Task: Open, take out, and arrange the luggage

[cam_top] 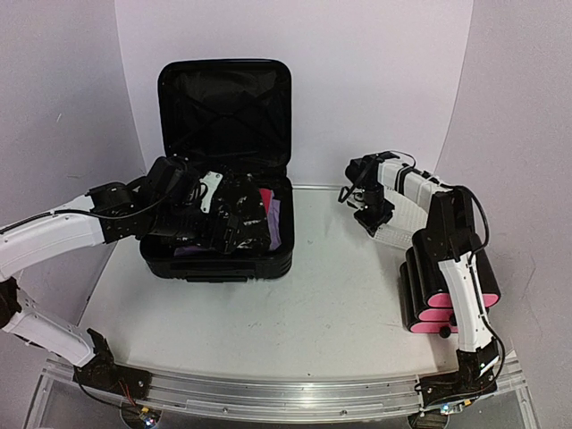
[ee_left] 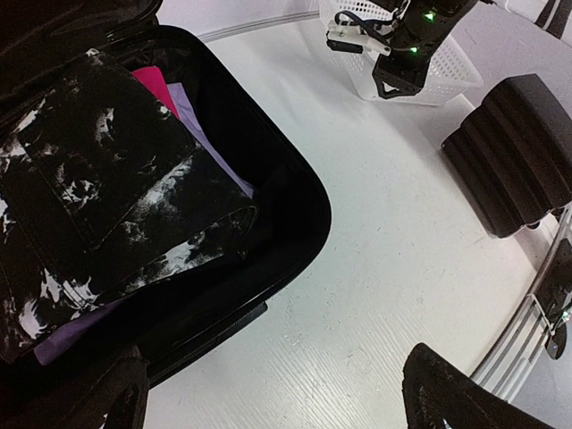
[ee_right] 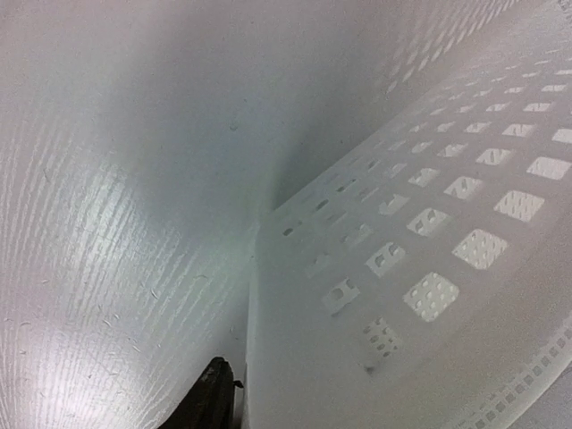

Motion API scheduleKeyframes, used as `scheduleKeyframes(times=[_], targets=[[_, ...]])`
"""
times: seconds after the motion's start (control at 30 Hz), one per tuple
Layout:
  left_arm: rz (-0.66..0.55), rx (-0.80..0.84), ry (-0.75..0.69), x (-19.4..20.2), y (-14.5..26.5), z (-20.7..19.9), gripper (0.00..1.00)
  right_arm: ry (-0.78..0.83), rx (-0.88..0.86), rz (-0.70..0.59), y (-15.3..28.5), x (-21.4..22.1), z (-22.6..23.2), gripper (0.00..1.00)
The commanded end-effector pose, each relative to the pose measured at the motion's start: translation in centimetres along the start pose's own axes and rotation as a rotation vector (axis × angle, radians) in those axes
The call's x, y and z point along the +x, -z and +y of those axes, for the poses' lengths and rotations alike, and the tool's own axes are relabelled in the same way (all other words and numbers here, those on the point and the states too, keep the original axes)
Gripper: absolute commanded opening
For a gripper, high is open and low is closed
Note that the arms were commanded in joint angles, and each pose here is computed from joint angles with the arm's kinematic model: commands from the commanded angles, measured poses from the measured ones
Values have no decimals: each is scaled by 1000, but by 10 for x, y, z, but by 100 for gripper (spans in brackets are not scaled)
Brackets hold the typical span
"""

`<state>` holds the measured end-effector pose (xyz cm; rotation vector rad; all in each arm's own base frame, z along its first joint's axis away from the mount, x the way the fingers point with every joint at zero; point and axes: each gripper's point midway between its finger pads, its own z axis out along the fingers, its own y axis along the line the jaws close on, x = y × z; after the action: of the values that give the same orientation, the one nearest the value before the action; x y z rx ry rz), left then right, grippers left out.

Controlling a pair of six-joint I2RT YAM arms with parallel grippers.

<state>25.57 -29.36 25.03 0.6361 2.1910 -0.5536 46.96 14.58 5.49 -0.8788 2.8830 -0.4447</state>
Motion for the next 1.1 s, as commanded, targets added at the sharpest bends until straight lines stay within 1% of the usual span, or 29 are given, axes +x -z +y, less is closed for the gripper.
scheduleKeyframes(times=[0.0,0.1,0.13,0.2,0.27,0.37,0.5,0.53,0.57,0.6,0.67,0.73,0.83,0.97,1.0,1.07], targets=[[-34,-20,9,-20,4,2,100,-31,-4,-64,12,-23,14,34],[-21,-16,19,-19,1,1,99,-63,-1,-107,17,-40,25,24],[-19,-14,22,-19,0,0,99,-98,-6,-124,19,-47,30,20],[-13,-11,28,-19,-2,-1,100,-179,-41,-158,24,-59,42,16],[-8,-9,34,-19,-3,-1,100,-283,-101,-191,28,-70,55,14],[-3,-5,46,-19,-5,-3,100,-431,-232,-256,32,-93,71,14],[1,9,56,-21,-7,-6,99,-560,-354,-319,37,-120,85,14],[1,10,59,-22,-8,-6,99,-583,-410,-331,41,-126,92,15],[3,10,62,-22,-8,-6,99,-606,-460,-339,44,-132,99,19],[3,11,64,-22,-9,-7,100,-620,-496,-351,47,-137,103,26],[5,13,66,-23,-10,-7,100,-611,-527,-370,53,-142,105,43],[11,15,66,-22,-12,-8,100,-557,-495,-382,59,-137,99,59],[17,15,67,-20,-14,-7,99,-411,-432,-386,72,-115,87,79],[31,12,65,-17,-18,-7,99,-206,-381,-328,86,-72,83,95],[36,12,64,-16,-20,-7,100,-161,-381,-308,89,-60,84,98],[39,13,65,-16,-22,-7,100,-59,-373,-275,91,-39,86,98]])
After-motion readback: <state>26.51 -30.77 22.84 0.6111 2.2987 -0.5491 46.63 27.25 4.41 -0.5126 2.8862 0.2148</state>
